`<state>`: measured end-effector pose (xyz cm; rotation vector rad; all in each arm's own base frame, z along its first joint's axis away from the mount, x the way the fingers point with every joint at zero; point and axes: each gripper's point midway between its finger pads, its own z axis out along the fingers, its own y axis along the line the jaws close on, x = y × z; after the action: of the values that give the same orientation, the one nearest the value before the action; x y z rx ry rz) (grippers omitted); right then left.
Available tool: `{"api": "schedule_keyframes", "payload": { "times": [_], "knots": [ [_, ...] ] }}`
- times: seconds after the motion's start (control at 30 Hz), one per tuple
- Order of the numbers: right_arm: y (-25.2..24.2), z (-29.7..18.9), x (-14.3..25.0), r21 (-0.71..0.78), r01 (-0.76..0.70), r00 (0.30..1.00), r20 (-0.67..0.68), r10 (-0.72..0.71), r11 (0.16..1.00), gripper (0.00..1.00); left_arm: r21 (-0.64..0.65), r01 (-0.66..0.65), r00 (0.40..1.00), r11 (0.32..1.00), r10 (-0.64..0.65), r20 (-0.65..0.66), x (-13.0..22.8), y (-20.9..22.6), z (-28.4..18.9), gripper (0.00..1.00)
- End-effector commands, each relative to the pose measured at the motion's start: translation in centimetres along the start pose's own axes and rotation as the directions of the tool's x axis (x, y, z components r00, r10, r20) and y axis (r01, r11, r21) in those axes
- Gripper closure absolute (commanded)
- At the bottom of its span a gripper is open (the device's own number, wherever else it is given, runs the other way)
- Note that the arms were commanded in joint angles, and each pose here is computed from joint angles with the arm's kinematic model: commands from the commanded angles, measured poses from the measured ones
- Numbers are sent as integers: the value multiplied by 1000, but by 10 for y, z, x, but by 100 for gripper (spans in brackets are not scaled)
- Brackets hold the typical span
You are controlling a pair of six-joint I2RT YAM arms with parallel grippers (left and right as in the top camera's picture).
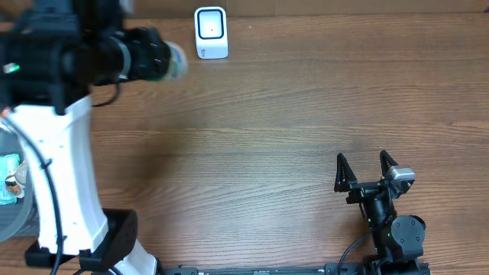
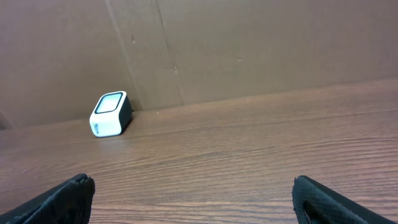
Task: Scan the item barcode
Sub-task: 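Carry the jar to the scanner and set it down in front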
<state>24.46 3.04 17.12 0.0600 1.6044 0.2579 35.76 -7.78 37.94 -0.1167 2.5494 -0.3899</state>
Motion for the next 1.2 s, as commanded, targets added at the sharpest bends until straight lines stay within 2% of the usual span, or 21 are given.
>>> {"api": "schedule_keyframes", "payload": {
  "times": [0.0,0.2,0.47,0.7,0.87,1.17],
  "knots": [
    [0,0,2,-4,4,1000,4,-4,1000,0,-16,-53,994,998,51,-100,16,-11,33,51],
    [0,0,2,-4,4,1000,4,-4,1000,0,-37,-140,958,989,126,-256,49,-31,98,51],
    [0,0,2,-4,4,1000,4,-4,1000,0,-119,-225,909,967,165,-383,89,-36,187,51],
    [0,0,2,-4,4,1000,4,-4,1000,0,-120,-285,850,951,192,-491,124,-43,254,51],
    [0,0,2,-4,4,1000,4,-4,1000,0,-124,-290,839,949,189,-510,134,-44,286,51],
    [0,0,2,-4,4,1000,4,-4,1000,0,-132,-291,837,948,185,-514,137,-41,304,49]
  ]
}}
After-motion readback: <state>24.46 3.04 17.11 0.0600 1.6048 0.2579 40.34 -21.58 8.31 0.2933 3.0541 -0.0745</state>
